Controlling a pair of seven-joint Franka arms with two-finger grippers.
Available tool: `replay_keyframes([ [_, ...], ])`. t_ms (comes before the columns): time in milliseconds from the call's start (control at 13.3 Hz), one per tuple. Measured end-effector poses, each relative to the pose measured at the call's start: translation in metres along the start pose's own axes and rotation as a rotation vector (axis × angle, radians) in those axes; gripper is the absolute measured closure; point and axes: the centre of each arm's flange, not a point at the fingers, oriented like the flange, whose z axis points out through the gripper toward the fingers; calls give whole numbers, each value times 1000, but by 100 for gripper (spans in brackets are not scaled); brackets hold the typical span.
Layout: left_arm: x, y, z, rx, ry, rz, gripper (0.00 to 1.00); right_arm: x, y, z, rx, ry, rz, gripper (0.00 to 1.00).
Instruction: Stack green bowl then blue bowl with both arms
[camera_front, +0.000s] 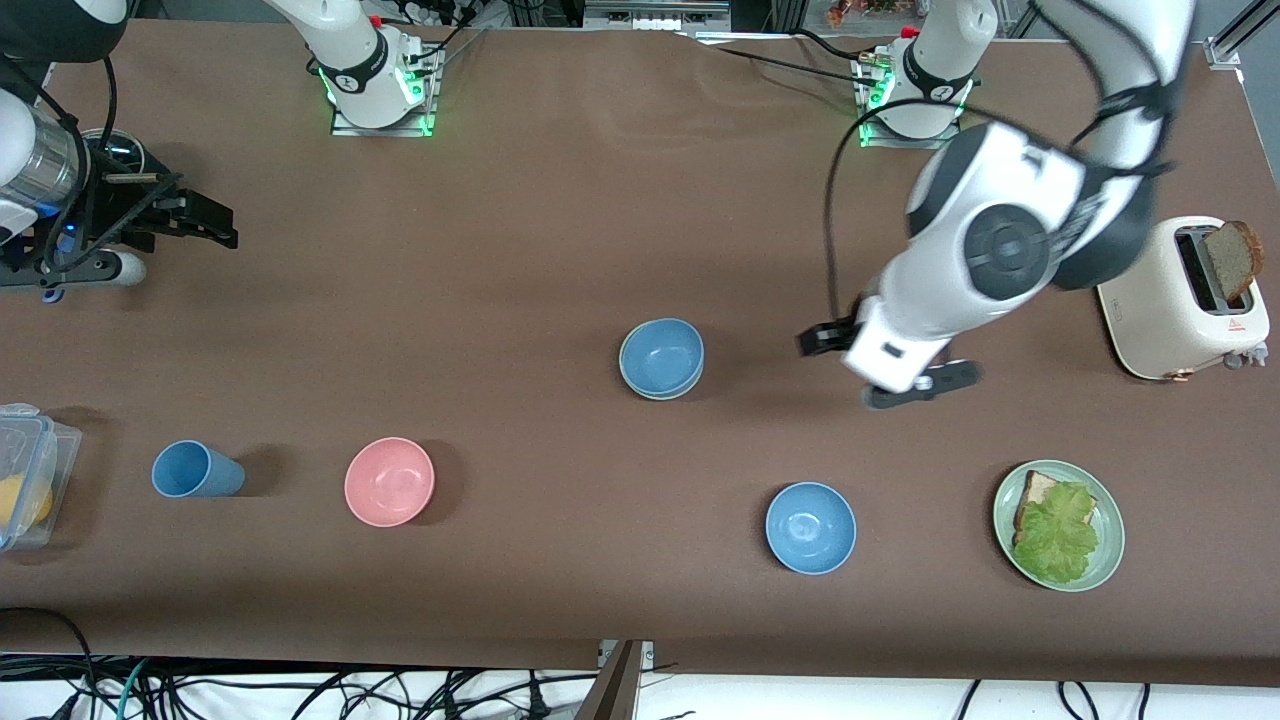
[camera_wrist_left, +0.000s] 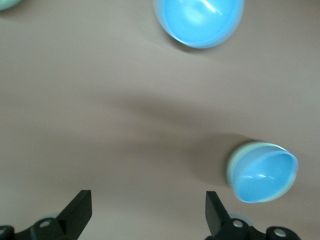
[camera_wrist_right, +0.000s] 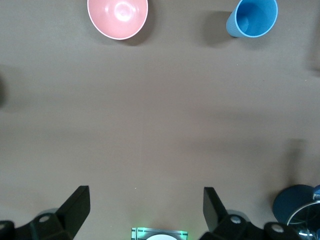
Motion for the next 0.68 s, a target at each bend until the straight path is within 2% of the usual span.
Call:
replay_keyframes([
  [150, 15, -35, -24, 21, -8, -42, 0, 0, 0, 0, 0, 0, 0, 0],
  [451, 32, -86, -46, 21, -28, 9, 0, 0, 0, 0, 0, 0, 0, 0],
  [676, 34, -129, -74, 9, -9, 80, 0, 0, -1, 0, 0, 1, -2, 0],
])
